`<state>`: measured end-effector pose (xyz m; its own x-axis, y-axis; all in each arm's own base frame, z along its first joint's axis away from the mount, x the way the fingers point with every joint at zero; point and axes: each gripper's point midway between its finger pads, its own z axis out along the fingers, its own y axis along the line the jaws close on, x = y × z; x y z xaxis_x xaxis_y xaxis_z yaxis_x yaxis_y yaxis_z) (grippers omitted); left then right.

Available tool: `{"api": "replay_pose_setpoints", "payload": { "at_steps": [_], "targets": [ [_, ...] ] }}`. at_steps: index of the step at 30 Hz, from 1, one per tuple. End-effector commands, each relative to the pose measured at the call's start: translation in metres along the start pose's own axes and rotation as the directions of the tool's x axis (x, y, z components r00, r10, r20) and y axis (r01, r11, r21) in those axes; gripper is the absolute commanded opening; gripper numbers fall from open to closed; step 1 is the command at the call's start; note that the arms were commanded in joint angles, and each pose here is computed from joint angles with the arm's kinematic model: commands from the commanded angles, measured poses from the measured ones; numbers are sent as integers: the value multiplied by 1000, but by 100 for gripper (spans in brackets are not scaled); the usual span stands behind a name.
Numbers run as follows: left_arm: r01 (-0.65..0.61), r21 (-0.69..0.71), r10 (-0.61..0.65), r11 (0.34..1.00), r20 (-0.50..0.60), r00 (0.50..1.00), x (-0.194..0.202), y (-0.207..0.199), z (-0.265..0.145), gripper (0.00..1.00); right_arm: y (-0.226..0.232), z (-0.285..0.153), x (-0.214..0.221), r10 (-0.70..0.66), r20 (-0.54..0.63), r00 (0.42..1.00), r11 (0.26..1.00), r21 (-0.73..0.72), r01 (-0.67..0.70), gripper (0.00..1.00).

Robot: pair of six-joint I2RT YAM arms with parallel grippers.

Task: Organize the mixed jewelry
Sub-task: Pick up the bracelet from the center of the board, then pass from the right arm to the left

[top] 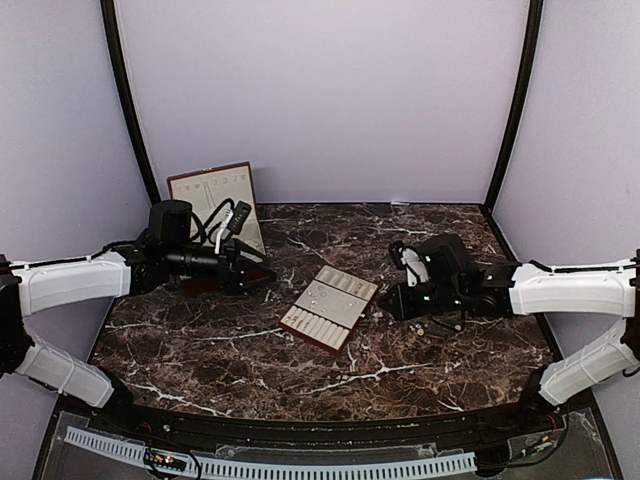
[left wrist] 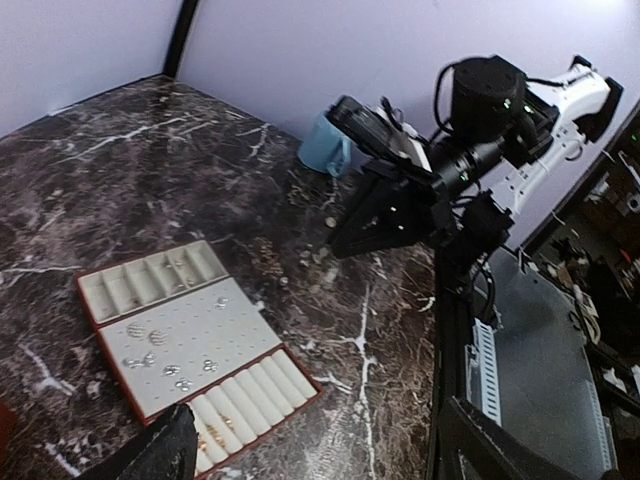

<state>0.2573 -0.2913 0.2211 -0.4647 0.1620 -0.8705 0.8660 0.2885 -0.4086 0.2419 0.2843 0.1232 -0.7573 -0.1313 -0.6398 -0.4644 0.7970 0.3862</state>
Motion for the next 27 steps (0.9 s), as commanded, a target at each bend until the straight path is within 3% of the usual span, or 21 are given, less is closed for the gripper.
{"api": "replay_pose_setpoints", "payload": {
  "at_steps": [1,6,14,27],
  "targets": [
    [-107,188,108,976,8,994,1,-40,21,86,51,-5,-29,-99,43,994,969,-222,106,0],
    [-128,225,130,966,4,991,5,-60,50,86,85,-10,-43,-120,44,992,923,-364,128,0],
    [-132,117,129,984,27,991,5,-52,84,82,116,-16,-51,-138,21,990,856,-500,130,0],
    [-215,7,214,977,90,973,5,-53,92,57,131,-28,-47,-126,-6,992,804,-587,98,0]
  ]
}}
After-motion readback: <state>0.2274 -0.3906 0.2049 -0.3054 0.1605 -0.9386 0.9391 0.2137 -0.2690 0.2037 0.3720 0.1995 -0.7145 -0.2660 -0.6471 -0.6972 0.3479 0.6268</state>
